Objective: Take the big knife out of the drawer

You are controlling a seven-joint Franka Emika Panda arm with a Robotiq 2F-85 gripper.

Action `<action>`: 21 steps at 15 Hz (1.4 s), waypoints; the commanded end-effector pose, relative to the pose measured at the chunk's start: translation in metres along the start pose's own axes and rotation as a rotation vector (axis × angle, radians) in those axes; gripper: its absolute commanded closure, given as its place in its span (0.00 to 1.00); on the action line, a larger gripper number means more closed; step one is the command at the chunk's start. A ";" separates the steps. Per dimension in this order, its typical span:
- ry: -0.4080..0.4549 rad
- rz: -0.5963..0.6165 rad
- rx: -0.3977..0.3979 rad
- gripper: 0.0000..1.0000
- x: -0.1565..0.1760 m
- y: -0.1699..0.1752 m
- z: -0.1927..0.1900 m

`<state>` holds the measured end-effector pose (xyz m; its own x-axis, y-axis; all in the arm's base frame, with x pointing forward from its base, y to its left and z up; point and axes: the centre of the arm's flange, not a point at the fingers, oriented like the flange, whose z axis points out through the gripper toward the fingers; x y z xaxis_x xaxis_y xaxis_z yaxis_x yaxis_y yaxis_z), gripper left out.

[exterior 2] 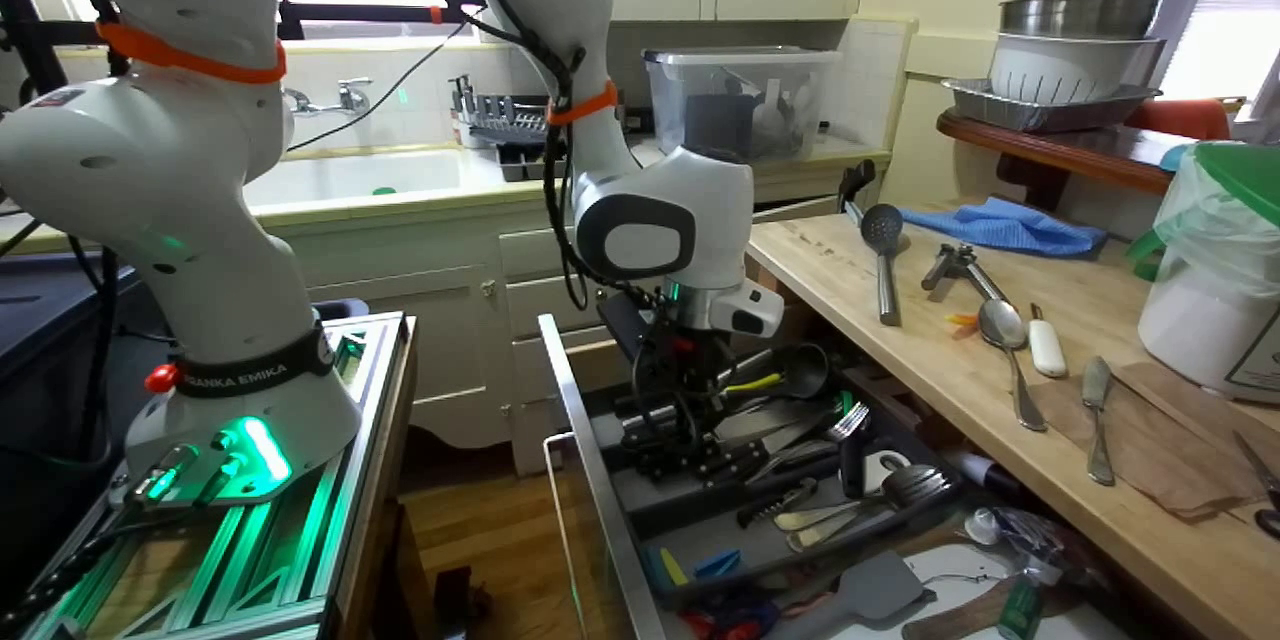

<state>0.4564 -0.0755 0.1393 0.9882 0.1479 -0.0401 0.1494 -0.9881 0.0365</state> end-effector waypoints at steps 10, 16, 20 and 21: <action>0.020 0.089 -0.009 0.95 -0.023 -0.003 -0.065; 0.042 0.090 -0.009 0.95 -0.032 -0.006 -0.078; 0.055 0.095 -0.011 0.95 -0.037 -0.007 -0.084; 0.058 0.095 -0.009 0.95 -0.038 -0.007 -0.086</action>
<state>0.4330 -0.0736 0.2135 0.9971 0.0739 0.0189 0.0729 -0.9961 0.0491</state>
